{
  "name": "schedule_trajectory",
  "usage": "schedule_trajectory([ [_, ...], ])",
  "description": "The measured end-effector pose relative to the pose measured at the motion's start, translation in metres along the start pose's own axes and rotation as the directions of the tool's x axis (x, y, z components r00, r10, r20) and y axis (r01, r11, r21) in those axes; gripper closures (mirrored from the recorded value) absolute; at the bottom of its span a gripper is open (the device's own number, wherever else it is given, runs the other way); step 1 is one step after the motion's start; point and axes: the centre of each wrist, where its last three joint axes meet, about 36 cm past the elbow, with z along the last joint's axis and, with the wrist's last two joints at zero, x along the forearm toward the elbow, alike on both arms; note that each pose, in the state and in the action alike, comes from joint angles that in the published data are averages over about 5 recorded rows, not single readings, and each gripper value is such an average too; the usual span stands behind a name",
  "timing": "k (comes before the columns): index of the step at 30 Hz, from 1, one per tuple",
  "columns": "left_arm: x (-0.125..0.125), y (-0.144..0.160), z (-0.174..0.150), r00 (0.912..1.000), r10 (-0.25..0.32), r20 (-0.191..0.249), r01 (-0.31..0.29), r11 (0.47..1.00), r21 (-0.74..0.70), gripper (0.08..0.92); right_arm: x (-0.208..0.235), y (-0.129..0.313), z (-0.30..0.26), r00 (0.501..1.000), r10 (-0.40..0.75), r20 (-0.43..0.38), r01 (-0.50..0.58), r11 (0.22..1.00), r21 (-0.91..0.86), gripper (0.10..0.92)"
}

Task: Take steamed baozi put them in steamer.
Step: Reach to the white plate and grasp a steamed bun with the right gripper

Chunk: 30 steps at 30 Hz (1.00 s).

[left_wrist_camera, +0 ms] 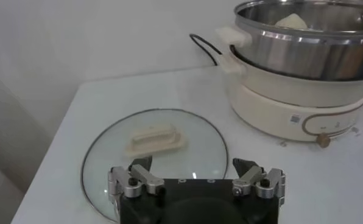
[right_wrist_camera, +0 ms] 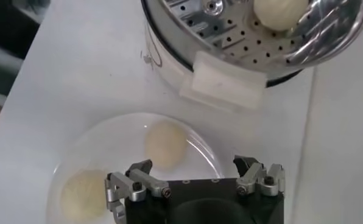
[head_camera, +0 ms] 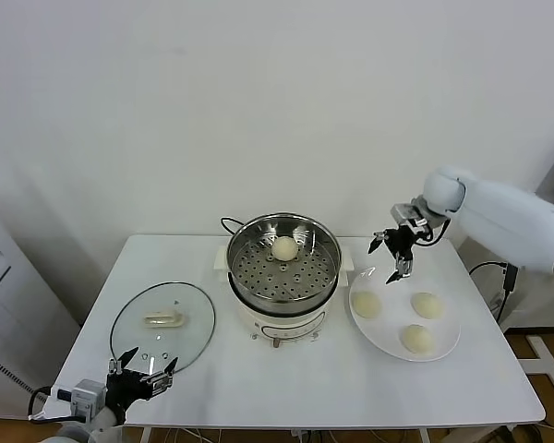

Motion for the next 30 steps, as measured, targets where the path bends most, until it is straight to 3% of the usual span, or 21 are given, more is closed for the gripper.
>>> schedule_trajectory([
  [14, 0.0, 0.001, 0.001, 1.0, 0.0, -0.004, 0.0, 1.0, -0.001, 0.177, -0.067, 0.02, 0.013, 1.0, -0.026, 0.014, 0.026, 0.998, -0.063, 0.2],
  [26, -0.002, 0.002, 0.002, 1.0, 0.0, -0.007, 0.0, 1.0, -0.001, 0.177, -0.1, 0.025, 0.02, 1.0, -0.03, 0.006, 0.031, 0.995, -0.092, 0.2],
  [30, -0.003, 0.003, 0.002, 1.0, -0.001, -0.009, 0.001, 1.0, -0.003, 0.177, -0.108, 0.026, 0.02, 0.999, -0.036, 0.008, 0.036, 0.994, -0.099, 0.24],
])
